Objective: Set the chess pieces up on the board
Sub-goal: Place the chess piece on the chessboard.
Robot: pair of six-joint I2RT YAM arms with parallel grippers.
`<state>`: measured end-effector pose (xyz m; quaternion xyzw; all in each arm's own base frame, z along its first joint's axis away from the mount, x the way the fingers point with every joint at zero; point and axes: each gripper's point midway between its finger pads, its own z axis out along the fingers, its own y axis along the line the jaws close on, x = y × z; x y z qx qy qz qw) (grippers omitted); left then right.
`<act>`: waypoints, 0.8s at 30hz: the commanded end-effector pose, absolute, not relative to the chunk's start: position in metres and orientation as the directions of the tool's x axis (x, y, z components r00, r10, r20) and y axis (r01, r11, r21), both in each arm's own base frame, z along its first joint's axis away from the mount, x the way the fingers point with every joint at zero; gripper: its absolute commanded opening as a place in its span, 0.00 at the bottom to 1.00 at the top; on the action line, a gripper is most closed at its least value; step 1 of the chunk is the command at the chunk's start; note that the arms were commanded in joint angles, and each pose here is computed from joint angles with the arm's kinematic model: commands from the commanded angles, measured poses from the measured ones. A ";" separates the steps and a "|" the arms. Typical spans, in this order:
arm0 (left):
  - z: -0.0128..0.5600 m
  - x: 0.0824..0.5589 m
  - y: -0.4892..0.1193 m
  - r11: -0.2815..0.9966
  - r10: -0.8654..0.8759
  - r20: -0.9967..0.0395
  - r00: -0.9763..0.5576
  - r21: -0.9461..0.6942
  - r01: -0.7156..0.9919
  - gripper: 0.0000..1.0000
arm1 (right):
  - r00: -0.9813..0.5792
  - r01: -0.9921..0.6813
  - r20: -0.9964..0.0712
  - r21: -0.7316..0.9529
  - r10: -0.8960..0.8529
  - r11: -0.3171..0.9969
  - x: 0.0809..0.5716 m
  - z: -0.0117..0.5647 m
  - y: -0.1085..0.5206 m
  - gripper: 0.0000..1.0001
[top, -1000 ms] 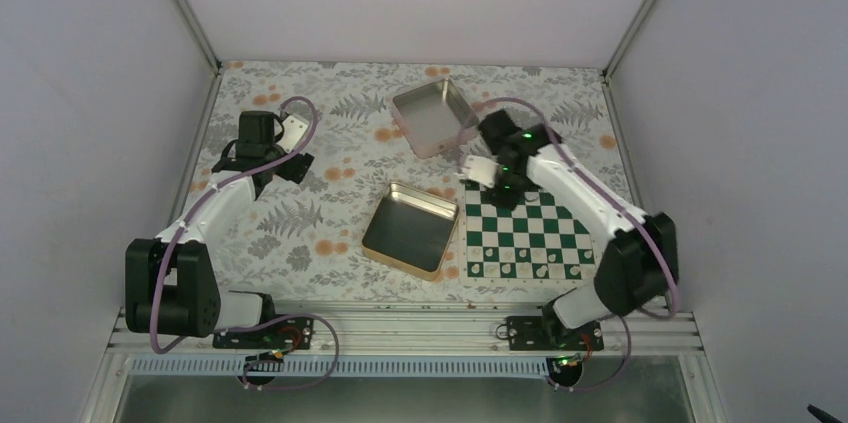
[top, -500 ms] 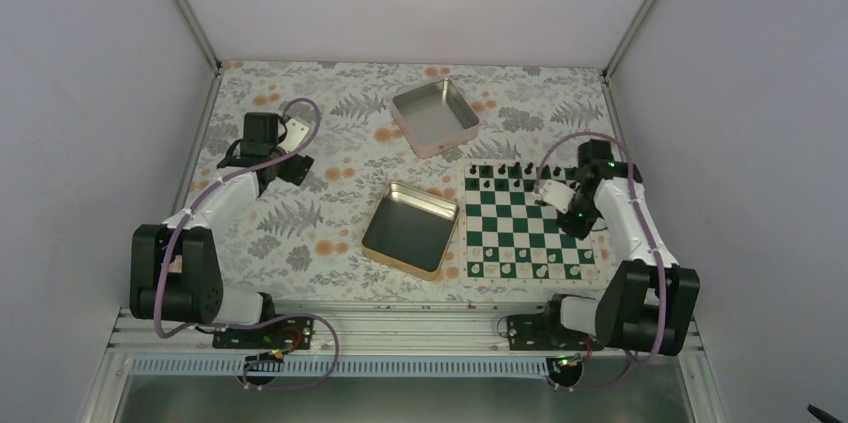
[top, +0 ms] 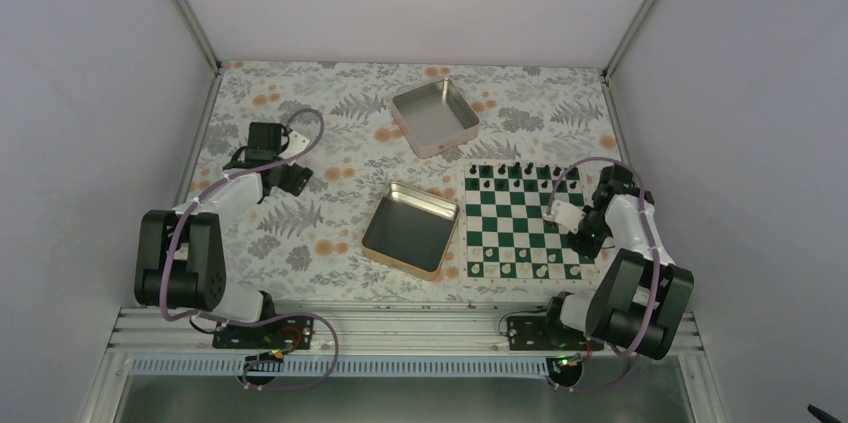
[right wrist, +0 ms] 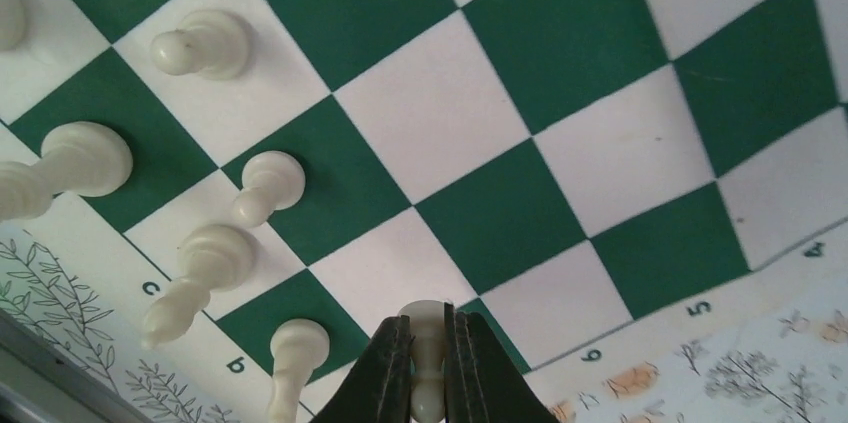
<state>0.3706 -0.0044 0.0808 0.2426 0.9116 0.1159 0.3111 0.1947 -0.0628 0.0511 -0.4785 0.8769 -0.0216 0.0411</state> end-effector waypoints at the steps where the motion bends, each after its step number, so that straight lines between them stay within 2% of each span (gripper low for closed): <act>1: 0.071 0.372 0.006 0.849 0.519 -0.484 -0.705 0.390 0.358 1.00 | -0.487 -0.861 -0.098 -0.116 -0.868 0.496 0.200 0.045 -0.065 0.05; 24: 0.062 0.370 0.011 0.850 0.516 -0.464 -0.720 0.380 0.364 1.00 | -0.507 -0.853 -0.178 -0.036 -0.843 0.521 0.191 0.042 -0.069 0.05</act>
